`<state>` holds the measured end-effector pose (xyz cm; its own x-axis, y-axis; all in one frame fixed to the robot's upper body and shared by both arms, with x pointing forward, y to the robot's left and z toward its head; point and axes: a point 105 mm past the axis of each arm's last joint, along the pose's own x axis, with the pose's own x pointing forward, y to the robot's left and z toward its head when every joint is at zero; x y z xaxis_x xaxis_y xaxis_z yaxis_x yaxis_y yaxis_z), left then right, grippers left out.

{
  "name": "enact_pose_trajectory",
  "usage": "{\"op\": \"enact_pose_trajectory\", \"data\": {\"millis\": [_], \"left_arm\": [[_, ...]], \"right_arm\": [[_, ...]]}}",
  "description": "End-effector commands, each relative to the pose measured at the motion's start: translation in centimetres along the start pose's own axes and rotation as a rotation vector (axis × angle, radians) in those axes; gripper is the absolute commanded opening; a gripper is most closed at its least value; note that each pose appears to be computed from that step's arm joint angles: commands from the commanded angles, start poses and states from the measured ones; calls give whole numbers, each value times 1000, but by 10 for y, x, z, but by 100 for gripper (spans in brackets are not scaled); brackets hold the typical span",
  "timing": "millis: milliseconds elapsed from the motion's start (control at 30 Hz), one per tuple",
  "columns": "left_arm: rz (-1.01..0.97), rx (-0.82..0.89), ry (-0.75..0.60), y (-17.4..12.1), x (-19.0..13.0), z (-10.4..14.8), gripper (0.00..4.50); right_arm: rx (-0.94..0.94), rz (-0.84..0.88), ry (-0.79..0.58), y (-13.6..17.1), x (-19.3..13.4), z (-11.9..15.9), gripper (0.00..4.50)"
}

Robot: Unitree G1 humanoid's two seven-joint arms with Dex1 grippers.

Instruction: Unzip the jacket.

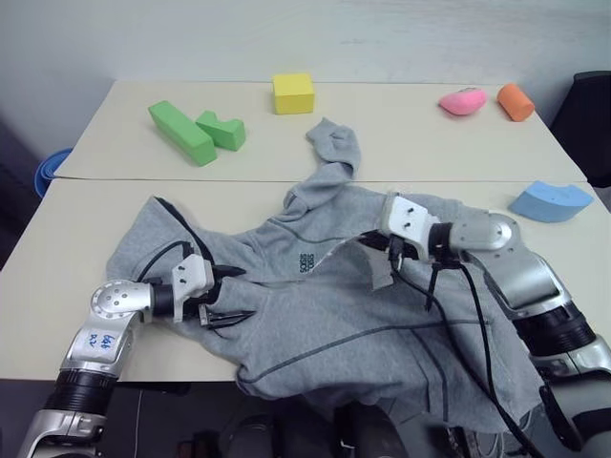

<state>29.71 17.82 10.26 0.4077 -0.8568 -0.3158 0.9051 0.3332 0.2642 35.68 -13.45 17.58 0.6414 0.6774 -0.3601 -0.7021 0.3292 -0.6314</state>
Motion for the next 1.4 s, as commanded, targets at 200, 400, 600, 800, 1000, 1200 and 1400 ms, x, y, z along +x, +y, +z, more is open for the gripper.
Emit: {"op": "enact_pose_trajectory", "data": {"millis": [200,400,600,800,1000,1200,1400], "left_arm": [[-7,-57,55,-10,4,-18,450],[-56,-17,169,-21,2,-38,450],[-22,-90,144,-23,4,-41,450],[-10,-134,197,-23,-1,-56,450],[-5,-151,258,-23,-9,-66,450],[-26,-173,339,-36,-18,-84,450],[-25,-177,355,-39,-21,-90,450]], "right_arm": [[-76,-309,74,-32,-49,-21,4],[14,-637,227,-66,-121,-60,4],[99,-827,398,-73,-192,-104,4],[75,-962,593,-79,-254,-151,4],[19,-1052,698,-84,-289,-172,4],[-87,-1302,680,-113,-325,-153,4],[-182,-1214,614,-117,-301,-144,4]]}}
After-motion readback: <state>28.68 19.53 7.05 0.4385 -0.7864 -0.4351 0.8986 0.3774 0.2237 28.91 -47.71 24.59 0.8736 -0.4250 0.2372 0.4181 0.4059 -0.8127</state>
